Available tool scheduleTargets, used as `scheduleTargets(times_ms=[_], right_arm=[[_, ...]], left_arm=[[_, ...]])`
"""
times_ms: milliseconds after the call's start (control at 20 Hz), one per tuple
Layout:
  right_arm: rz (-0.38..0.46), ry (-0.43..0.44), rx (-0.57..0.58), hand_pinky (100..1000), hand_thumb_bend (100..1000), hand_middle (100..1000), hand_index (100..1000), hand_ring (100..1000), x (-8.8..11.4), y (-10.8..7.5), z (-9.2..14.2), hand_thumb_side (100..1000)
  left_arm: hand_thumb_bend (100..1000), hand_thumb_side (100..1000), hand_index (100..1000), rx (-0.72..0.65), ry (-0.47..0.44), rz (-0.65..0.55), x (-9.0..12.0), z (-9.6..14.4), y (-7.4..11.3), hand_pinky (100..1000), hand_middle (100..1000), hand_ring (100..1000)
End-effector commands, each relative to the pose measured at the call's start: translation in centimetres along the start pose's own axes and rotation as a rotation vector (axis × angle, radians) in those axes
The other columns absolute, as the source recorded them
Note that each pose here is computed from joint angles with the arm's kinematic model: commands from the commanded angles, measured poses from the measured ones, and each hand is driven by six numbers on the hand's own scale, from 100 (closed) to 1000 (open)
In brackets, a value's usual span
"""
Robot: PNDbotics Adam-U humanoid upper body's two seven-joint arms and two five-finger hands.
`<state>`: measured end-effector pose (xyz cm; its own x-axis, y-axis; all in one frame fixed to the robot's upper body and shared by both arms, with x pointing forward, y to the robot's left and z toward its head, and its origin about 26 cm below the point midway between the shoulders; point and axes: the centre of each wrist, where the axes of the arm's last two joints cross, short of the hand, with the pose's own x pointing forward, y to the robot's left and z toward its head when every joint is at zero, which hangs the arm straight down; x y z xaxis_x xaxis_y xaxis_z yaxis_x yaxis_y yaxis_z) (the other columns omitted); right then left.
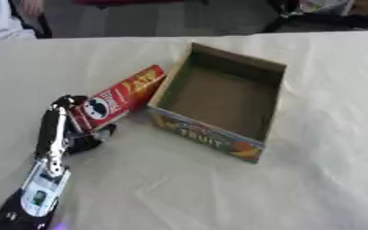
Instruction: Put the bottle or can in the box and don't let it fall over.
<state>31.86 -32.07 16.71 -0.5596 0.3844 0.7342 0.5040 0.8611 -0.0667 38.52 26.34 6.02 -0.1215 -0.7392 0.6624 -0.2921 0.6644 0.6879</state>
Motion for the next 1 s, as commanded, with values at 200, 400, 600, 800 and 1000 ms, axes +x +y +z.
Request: scheduleTargets(times_ms=[200, 400, 600, 800, 1000], right_arm=[[-0.012, -0.034, -0.010, 790, 603, 693, 812, 811, 0.9, -0.2, -0.6, 334], [-0.014, -0.034, -0.012, 790, 602, 693, 812, 810, 0.9, -0.2, -0.6, 334], [-0.014, -0.034, -0.015, 790, 602, 692, 811, 810, 0.9, -0.2, -0.6, 334], [-0.014, -0.037, -0.018, 790, 602, 692, 811, 809, 0.9, -0.3, -0.6, 334], [-0.016, -0.040, -0.021, 790, 601, 692, 811, 809, 1.0, -0.2, -0.7, 333]], left_arm=[[277, 100, 395, 0.009, 0.032, 0.005, -0.2, 0.0, 0.0, 264, 552, 856], [232, 107, 367, 0.078, 0.037, 0.043, 0.1, -0.1, 0.2, 237, 509, 812], [215, 109, 337, 0.180, 0.027, 0.093, 0.5, -0.1, 0.6, 214, 477, 779], [210, 100, 327, 0.258, -0.024, 0.123, 1.4, -0.4, 1.2, 206, 464, 760], [214, 100, 326, 0.303, -0.079, 0.134, 2.7, -0.7, 2.2, 207, 461, 747]])
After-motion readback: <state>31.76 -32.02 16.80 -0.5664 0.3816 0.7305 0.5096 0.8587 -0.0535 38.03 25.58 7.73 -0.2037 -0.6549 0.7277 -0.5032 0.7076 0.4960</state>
